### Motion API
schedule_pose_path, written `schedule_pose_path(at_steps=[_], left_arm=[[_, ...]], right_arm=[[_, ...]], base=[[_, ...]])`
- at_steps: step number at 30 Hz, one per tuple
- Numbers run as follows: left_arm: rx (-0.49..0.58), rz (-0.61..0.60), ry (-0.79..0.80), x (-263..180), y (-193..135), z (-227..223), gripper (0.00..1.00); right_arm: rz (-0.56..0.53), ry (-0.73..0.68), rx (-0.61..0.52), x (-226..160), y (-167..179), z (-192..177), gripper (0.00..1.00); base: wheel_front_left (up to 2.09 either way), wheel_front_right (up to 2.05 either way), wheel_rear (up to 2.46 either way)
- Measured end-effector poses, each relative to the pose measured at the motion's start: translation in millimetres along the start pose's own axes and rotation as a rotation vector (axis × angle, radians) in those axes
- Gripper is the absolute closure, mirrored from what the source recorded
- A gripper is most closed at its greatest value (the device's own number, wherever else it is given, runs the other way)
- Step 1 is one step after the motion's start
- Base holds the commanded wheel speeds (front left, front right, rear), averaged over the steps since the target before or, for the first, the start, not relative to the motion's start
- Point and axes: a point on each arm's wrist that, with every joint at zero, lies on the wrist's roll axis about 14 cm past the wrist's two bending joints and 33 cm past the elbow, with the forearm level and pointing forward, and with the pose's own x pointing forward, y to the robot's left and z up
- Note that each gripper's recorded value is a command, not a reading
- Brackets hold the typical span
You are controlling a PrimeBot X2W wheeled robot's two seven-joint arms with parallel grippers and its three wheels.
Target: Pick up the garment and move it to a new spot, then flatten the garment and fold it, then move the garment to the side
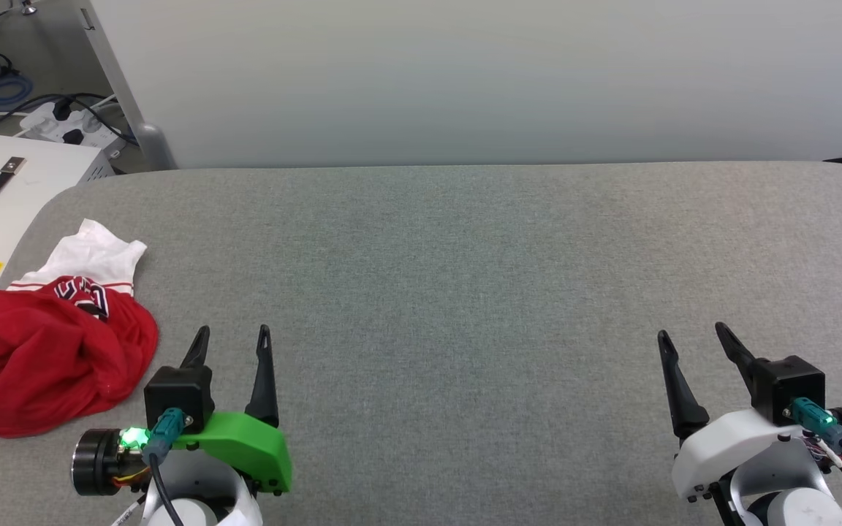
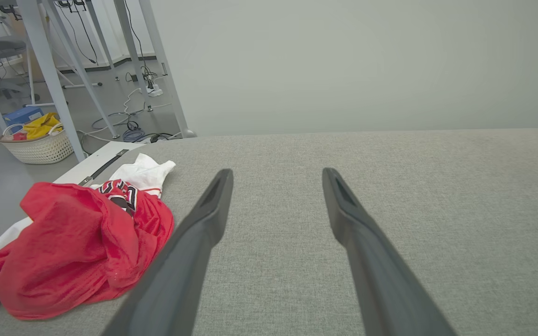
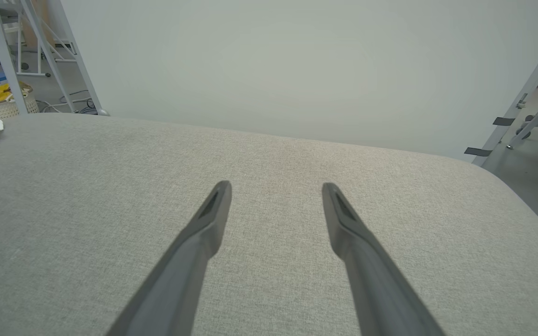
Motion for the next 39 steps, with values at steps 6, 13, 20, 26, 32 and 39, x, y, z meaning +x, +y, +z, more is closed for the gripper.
schedule_pose_path(at_steps=[6, 13, 20, 26, 32, 39], left_arm=[[-0.007, -0.001, -0.005, 0, 0, -1, 0.00], [-0.014, 0.000, -0.016, 0, 1, 0, 0.00], [-0.019, -0.006, -0.024, 0, 0, 0, 0.00], [-0.025, -0.013, -0.021, 0, 0, -3, 0.00], [-0.027, -0.008, -0.027, -1, 2, -4, 0.00], [-0.034, 0.022, -0.038, -4, 12, -3, 0.00]], right_arm=[[0.001, -0.012, 0.023, 0, 0, 0, 0.00], [0.001, -0.026, 0.044, 1, 0, 2, 0.00], [-0.003, -0.042, 0.069, 1, -1, 4, 0.00], [-0.006, -0.052, 0.078, 1, -2, 6, 0.00], [-0.002, -0.061, 0.085, 2, -1, 8, 0.00], [0.034, -0.079, 0.083, 8, 10, 14, 0.00]], base=[[0.00, 0.00, 0.00], [0.00, 0.00, 0.00], [0.00, 0.00, 0.00], [0.00, 0.00, 0.00], [0.00, 0.00, 0.00], [0.00, 0.00, 0.00]])
